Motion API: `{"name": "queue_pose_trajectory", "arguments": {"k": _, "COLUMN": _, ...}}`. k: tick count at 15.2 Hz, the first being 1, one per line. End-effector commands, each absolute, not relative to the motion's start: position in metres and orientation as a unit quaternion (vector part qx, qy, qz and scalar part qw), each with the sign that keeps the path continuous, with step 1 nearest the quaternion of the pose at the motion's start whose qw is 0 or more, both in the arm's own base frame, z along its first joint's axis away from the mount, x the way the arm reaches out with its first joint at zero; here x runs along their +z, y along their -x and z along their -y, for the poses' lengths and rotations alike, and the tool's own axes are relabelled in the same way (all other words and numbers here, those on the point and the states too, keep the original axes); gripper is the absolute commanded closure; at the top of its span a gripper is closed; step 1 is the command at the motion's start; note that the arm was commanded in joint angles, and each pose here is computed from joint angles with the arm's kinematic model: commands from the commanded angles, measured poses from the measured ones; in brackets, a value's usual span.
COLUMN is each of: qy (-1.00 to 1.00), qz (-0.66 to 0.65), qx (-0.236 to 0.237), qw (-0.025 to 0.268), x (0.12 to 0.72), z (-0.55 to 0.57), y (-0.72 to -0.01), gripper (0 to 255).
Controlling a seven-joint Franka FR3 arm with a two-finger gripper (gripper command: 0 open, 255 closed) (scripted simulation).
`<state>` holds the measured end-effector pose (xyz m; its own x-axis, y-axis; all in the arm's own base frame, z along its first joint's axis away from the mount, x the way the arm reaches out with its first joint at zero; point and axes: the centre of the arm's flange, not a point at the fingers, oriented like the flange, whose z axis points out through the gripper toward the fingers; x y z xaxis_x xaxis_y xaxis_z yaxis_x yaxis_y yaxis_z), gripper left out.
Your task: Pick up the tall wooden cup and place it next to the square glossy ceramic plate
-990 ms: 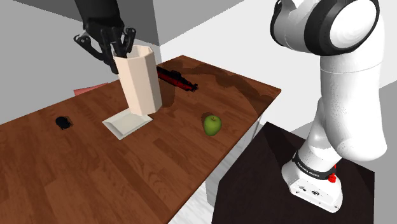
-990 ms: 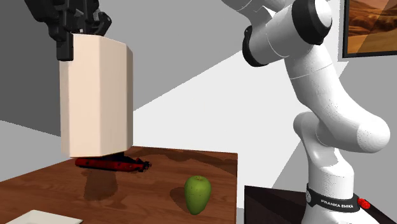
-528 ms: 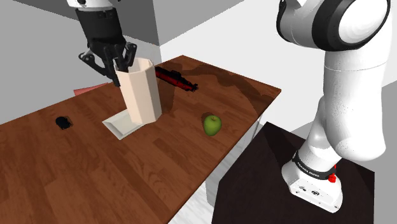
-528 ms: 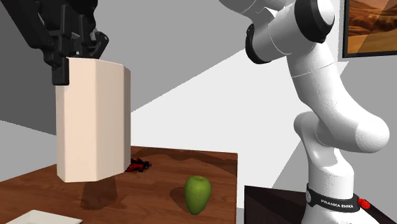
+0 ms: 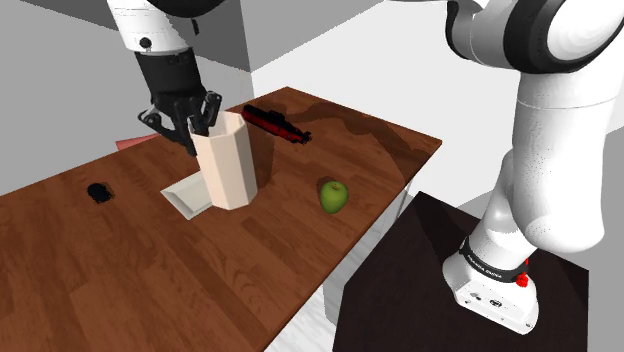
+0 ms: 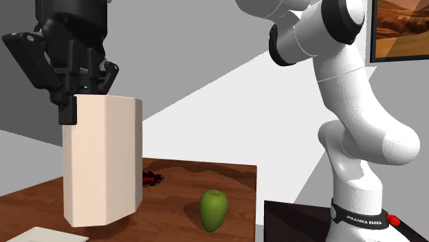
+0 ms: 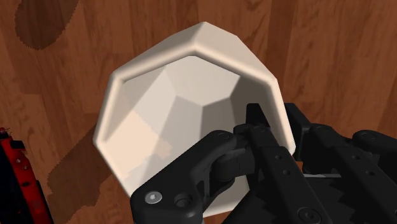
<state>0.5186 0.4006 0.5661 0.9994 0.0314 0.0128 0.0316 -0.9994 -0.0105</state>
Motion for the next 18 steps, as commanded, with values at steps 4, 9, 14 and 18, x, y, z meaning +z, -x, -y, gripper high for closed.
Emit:
{"name": "queue_pose_trajectory", "arguments": {"k": 4, "qy": 1.000, "qz": 0.016, "qx": -0.007, "qw": 0.006, "x": 0.540, "z": -0.401, "y": -0.519, "gripper": 255}}
{"name": "queue_pose_trajectory", "arguments": {"k": 9, "qy": 1.000, "qz": 0.016, "qx": -0.007, "qw": 0.006, "x": 0.514, "z": -0.401, "y": -0.519, "gripper": 255}}
{"name": "queue_pose_trajectory", "arguments": {"k": 14, "qy": 1.000, "qz": 0.016, "qx": -0.007, "qw": 0.006, "x": 0.487, "z": -0.401, "y": -0.519, "gripper": 255}}
{"name": "queue_pose_trajectory", "arguments": {"k": 18, "qy": 1.000, "qz": 0.016, "qx": -0.007, "qw": 0.006, "x": 0.466, "z": -0.401, "y": -0.519, "gripper": 255}}
